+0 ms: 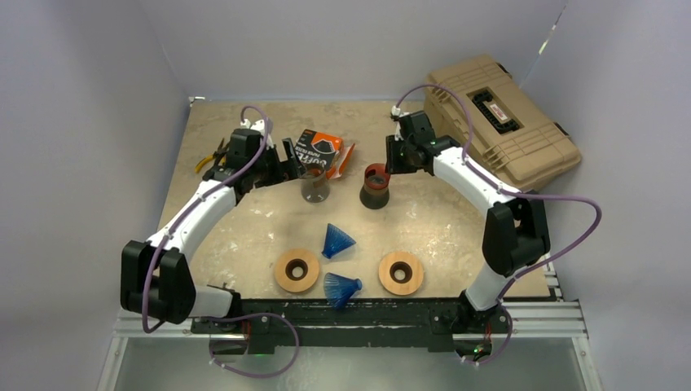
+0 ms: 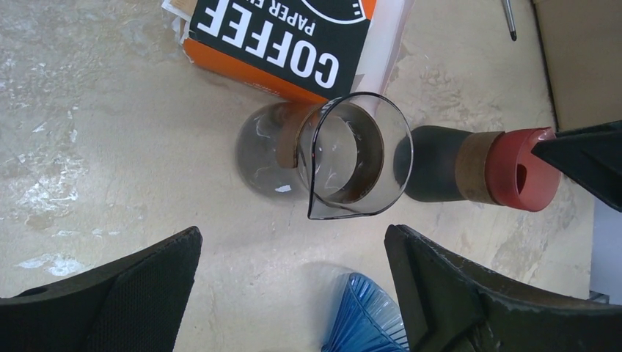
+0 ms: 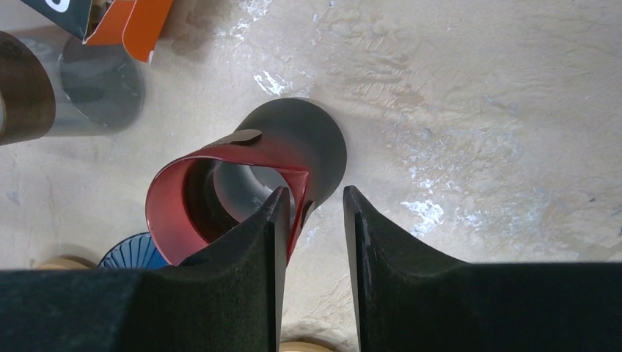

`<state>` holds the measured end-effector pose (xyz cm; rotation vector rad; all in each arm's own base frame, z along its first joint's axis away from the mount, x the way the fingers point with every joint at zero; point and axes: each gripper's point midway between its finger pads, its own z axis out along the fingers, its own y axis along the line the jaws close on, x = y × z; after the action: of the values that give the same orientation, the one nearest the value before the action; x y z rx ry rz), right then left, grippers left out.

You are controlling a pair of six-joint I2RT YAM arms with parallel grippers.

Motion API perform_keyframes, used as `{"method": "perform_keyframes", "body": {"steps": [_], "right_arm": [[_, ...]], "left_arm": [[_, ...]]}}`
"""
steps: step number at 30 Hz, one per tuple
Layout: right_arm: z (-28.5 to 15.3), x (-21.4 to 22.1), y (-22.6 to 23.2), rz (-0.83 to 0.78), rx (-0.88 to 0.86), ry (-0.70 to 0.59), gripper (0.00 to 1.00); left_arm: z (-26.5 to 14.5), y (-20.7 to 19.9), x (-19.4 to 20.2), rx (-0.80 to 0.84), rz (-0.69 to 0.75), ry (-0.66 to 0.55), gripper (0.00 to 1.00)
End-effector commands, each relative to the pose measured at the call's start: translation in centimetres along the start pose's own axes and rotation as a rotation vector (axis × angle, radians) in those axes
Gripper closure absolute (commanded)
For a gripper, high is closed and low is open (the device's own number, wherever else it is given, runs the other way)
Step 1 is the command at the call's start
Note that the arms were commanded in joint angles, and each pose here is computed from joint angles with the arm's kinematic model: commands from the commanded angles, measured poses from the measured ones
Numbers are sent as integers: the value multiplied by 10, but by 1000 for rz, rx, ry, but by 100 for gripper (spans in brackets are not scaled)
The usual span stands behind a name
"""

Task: Place the coffee filter in the dripper
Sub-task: Move the coffee server to the center of the board.

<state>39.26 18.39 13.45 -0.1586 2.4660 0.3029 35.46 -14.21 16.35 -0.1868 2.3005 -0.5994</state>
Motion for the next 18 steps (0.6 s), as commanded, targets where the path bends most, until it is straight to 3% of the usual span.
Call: {"method": "perform_keyframes", "body": {"steps": [1, 3, 8, 18], "right_arm": [[-3, -1, -1, -5, -34, -12, 68], [-5, -3, -7, 9, -29, -22, 80], [-13, -8, -27, 30, 27, -46, 97], [-31, 7, -103, 153, 255, -59, 96]], "left_arm": [[2, -12, -21, 38, -6, -46, 4], [4, -11, -21, 31, 1, -42, 4], [10, -8, -22, 21, 7, -40, 4], [21, -10, -22, 32, 1, -19, 5]]}}
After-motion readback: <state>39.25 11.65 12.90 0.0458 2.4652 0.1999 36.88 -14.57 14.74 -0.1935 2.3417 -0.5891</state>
